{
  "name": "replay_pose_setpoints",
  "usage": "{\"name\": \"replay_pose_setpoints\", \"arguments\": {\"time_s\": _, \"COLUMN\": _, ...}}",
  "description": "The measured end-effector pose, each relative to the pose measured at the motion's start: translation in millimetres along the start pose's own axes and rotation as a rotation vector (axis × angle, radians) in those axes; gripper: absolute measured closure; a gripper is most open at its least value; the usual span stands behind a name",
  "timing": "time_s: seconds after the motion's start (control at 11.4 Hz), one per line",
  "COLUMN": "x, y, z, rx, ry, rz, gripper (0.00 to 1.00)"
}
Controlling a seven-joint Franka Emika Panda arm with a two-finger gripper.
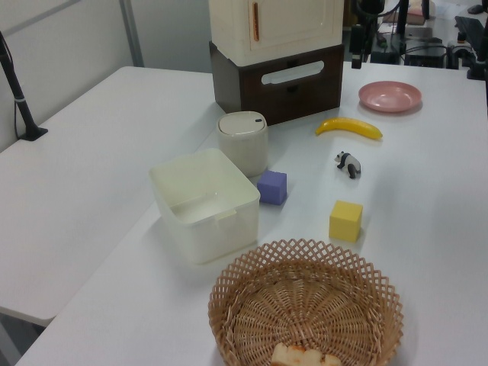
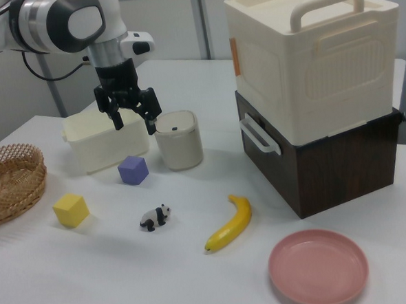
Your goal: Open the drawer
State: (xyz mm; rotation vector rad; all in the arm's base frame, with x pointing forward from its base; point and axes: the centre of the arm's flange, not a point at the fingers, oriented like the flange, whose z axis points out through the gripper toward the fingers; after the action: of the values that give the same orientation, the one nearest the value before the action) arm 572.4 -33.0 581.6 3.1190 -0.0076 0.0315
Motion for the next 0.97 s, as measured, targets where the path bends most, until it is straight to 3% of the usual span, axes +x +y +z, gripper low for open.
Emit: {"name": "replay_pose_setpoints", "arguments": {"time_s": 0.97, "x": 20, "y": 62, "z": 2, "rx": -0.02, "ry": 0.119, "rz": 0.11, "gripper": 0.0}}
